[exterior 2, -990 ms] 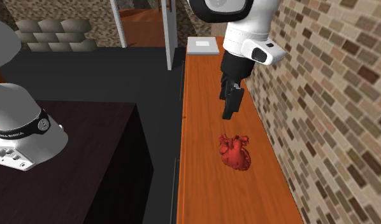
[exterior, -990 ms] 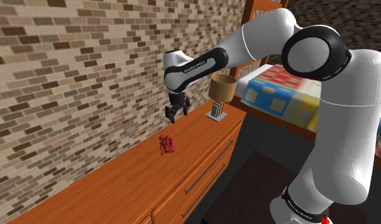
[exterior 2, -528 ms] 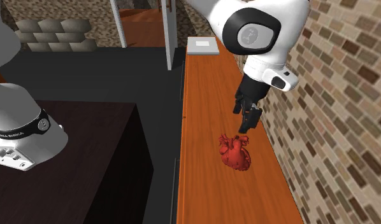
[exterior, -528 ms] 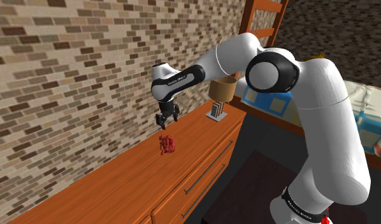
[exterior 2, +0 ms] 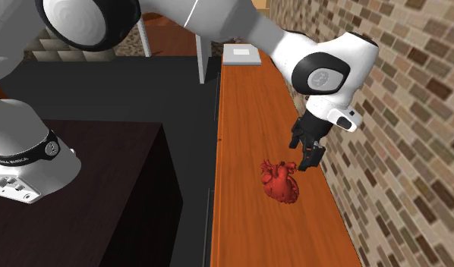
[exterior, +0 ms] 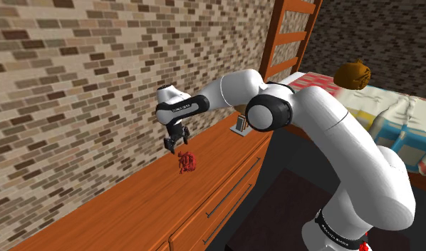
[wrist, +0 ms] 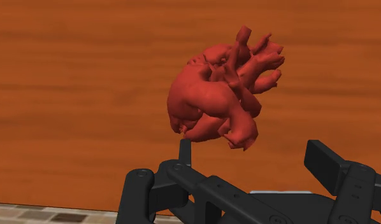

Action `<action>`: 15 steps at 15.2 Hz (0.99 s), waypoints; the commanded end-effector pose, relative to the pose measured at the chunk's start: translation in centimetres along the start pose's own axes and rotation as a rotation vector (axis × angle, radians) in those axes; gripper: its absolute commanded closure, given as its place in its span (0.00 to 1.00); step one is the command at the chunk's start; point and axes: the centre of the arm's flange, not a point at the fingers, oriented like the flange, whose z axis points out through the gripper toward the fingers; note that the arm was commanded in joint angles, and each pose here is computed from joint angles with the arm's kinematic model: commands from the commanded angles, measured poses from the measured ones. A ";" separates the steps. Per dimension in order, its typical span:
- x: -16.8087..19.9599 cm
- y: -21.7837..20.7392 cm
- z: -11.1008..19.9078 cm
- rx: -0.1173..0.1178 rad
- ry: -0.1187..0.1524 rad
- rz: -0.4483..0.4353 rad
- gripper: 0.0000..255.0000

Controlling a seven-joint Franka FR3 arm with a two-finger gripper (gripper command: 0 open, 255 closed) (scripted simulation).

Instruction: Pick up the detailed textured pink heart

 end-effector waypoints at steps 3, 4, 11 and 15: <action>0.6 -0.1 2.1 0.000 0.000 -0.001 0.00; 0.7 -0.2 2.6 0.000 0.000 -0.001 0.00; 0.9 -0.2 3.4 0.000 0.000 -0.001 1.00; 0.9 -0.2 3.4 0.000 0.000 -0.001 1.00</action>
